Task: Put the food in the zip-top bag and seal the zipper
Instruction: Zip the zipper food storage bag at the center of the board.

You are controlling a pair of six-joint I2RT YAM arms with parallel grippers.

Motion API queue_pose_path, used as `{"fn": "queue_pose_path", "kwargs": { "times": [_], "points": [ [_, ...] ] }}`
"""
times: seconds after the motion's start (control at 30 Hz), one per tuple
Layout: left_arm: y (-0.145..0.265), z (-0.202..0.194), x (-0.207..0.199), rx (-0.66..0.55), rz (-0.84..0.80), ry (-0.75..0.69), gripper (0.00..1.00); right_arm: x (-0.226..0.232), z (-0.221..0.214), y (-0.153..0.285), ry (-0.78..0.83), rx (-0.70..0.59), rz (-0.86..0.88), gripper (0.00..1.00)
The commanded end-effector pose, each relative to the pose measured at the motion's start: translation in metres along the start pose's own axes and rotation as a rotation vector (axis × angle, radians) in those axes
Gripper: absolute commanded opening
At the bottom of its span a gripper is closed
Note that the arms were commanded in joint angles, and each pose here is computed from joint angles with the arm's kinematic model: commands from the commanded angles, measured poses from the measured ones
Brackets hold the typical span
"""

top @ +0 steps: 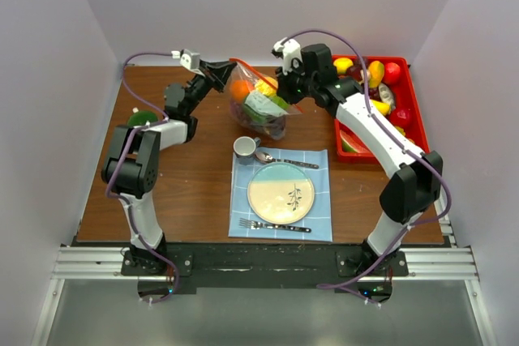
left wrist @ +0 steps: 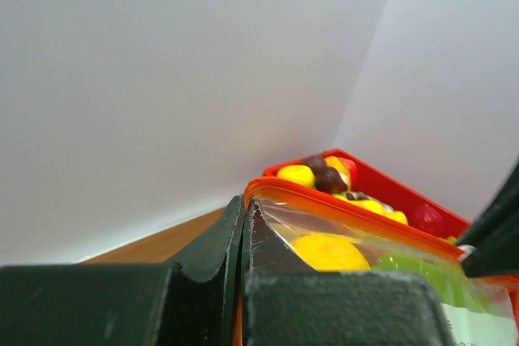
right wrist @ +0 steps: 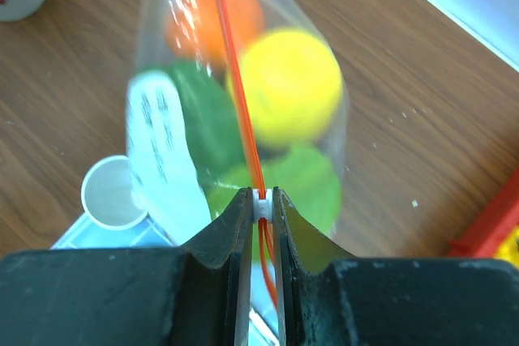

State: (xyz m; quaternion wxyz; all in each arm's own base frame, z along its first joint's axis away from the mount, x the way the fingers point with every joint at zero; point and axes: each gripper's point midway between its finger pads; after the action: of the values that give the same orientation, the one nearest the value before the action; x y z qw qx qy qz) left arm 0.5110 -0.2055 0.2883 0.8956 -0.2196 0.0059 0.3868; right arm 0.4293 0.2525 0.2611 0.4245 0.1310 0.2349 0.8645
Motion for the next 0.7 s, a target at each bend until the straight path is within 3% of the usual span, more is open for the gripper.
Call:
{"fn": "queue_pose_path", "kwargs": {
  "times": [0.0, 0.67],
  "points": [
    [0.007, 0.074, 0.053, -0.199, 0.244, -0.148, 0.00, -0.034, -0.009, 0.037, -0.052, 0.022, -0.137, 0.02],
    [0.007, 0.058, 0.073, -0.168, 0.320, -0.091, 0.00, -0.057, -0.014, 0.044, -0.136, 0.010, -0.185, 0.01]
  ]
}}
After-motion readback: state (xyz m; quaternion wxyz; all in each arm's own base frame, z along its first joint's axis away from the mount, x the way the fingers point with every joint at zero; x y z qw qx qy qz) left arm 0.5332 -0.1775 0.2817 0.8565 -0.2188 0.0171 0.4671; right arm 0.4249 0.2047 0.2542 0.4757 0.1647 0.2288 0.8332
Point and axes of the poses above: each gripper's point midway between its finger pads, its own y axis back along the fingers, its own x axis along the line the jaws close on, z = x × y, and after that the axes turned 4 degrees about -y, right-handed
